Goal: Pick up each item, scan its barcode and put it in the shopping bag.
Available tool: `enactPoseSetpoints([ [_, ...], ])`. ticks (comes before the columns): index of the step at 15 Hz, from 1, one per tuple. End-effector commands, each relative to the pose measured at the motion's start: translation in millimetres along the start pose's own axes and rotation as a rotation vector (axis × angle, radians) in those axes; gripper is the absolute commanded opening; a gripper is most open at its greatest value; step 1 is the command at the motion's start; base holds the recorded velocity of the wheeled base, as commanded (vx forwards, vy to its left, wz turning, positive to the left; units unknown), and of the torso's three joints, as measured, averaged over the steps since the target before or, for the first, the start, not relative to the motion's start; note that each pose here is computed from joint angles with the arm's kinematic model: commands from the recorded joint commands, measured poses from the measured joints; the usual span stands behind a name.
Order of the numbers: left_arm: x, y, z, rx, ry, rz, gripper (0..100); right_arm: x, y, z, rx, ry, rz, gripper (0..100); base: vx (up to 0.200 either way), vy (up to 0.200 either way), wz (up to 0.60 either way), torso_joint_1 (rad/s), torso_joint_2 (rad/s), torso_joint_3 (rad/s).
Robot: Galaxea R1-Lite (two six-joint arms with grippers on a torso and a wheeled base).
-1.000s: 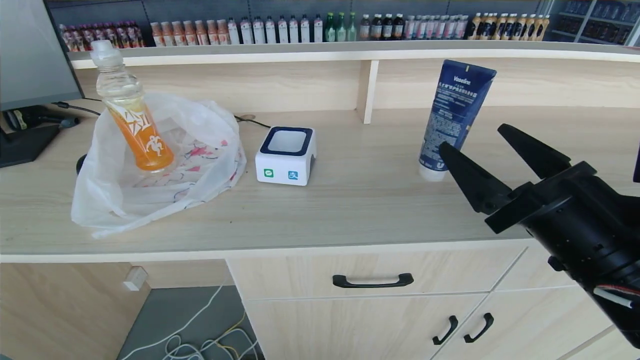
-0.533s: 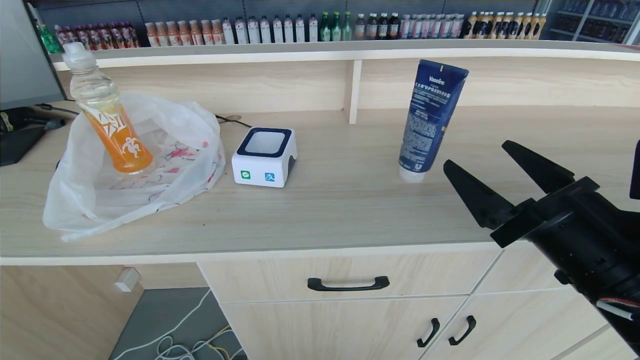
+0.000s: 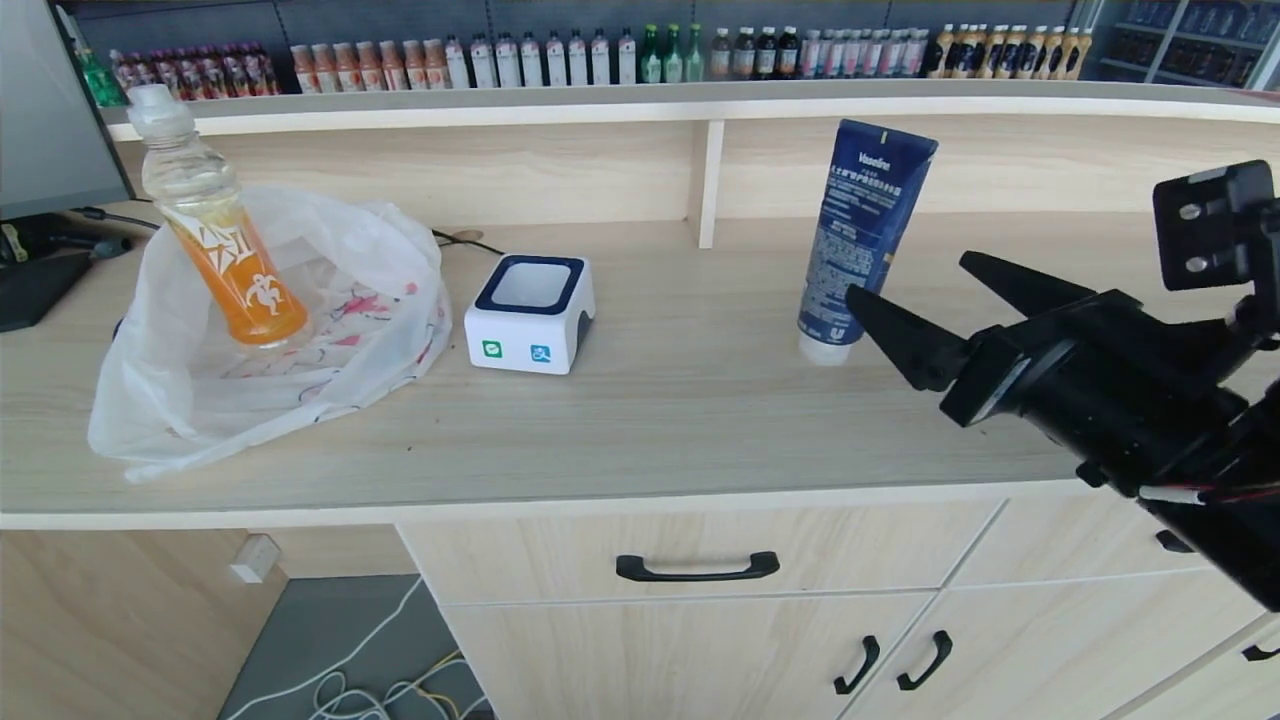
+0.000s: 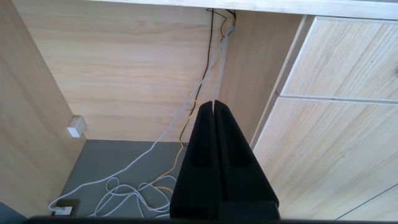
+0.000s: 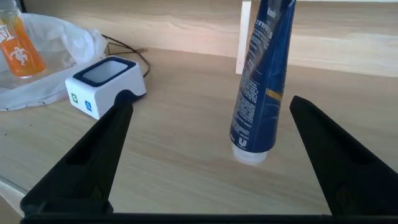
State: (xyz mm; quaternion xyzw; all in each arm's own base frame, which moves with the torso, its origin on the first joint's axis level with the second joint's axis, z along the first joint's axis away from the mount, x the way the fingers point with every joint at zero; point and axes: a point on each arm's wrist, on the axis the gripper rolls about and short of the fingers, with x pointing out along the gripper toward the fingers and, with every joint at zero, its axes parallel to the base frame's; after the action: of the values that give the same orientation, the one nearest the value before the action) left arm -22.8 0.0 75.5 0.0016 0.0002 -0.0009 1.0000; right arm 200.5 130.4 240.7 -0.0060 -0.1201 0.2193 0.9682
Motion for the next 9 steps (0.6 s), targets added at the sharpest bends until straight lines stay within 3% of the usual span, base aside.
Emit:
enactPoseSetpoints([
  [1,0.0,0.0,-0.2,0.000,0.001,0.000,0,6.9,-5.1,38.8,0.009,-0.011,-0.008,100,0.000,0.000,0.00,0.000,0.00,0.000],
  [4,0.0,0.0,0.0,0.000,0.000,0.000,0,3.0,-12.3,53.4,0.026,0.127,-0.022,100,0.000,0.000,0.00,0.000,0.00,0.000],
  [9,0.0,0.0,0.0,0.000,0.000,0.000,0,24.5,-21.6,47.2,0.060,0.150,-0.028,100,0.000,0.000,0.00,0.000,0.00,0.000],
])
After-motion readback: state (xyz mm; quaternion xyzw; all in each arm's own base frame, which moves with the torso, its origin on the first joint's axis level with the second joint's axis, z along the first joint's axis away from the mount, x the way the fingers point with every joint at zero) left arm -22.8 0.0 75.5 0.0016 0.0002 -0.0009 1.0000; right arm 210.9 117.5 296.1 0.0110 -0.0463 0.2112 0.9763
